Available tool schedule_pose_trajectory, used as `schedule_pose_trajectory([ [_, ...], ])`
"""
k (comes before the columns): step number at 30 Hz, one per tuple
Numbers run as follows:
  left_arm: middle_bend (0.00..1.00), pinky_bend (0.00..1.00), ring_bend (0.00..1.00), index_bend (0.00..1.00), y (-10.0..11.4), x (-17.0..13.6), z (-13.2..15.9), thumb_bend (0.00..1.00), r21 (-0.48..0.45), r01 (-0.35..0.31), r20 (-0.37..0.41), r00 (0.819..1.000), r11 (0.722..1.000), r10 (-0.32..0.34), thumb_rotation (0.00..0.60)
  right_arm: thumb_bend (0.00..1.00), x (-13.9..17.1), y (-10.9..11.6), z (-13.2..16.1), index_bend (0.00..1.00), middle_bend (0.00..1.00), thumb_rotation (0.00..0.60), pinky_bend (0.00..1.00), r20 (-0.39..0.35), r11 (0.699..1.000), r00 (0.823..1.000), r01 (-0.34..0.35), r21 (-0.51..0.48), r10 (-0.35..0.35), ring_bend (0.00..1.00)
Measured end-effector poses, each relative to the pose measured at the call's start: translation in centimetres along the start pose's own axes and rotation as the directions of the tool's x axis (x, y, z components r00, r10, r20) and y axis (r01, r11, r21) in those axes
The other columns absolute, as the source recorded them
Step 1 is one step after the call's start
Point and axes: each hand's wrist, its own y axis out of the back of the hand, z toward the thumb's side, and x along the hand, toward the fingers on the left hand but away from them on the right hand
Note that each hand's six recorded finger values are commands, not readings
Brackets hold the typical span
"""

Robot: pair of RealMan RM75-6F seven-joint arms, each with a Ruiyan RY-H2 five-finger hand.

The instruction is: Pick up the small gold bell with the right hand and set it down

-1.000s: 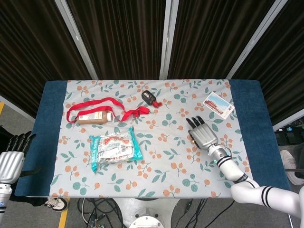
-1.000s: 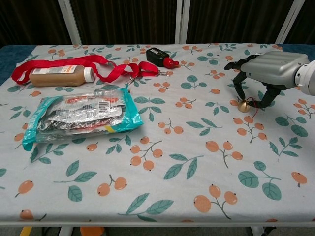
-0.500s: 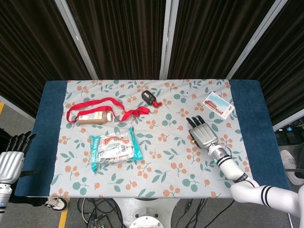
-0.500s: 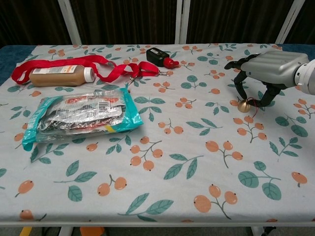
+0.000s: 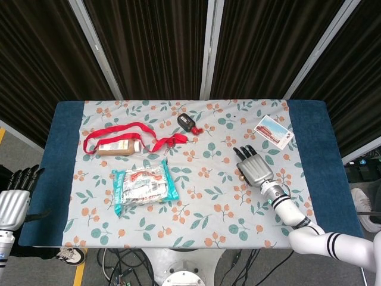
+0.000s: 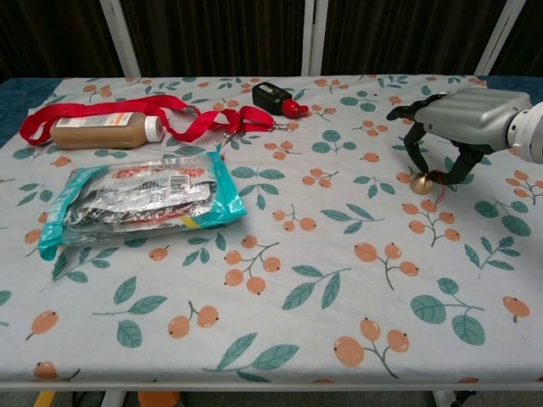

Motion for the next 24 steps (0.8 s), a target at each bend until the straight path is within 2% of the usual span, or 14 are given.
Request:
schedule_pose_trajectory([
  [9, 0.0, 0.0, 0.0, 0.01, -0.1, 0.0, 0.0, 0.05, -0.002, 0.002, -0.001, 1.0, 1.0, -0.002, 0.6, 0.31, 0.2, 0.4, -0.2, 0.62, 0.01, 0.6, 0.0, 0.003, 1.0, 1.0, 0.022, -0.014, -0.022, 0.0],
  [15, 0.0, 0.0, 0.0, 0.01, -0.1, 0.0, 0.0, 0.05, -0.003, 0.002, 0.0, 1.0, 1.0, -0.002, 0.6, 0.32, 0.6, 1.9, -0.5, 0.63, 0.02, 0.6, 0.0, 0.007, 0.997, 0.997, 0.075, -0.035, -0.074, 0.0],
  [20, 0.0, 0.0, 0.0, 0.01, 0.1, 0.0, 0.2, 0.05, -0.001, -0.001, 0.006, 1.0, 1.0, 0.001, 0.6, 0.33, 1.8, 5.4, -0.7, 0.64, 0.03, 0.6, 0.0, 0.006, 0.98, 0.982, 0.191, -0.061, -0.191, 0.0],
  [24, 0.0, 0.0, 0.0, 0.01, 0.1, 0.0, 0.4, 0.05, 0.001, -0.001, 0.008, 1.0, 1.0, 0.001, 0.6, 0.34, 3.2, 8.7, -1.0, 0.64, 0.04, 0.6, 0.0, 0.008, 0.944, 0.946, 0.324, -0.07, -0.324, 0.0],
])
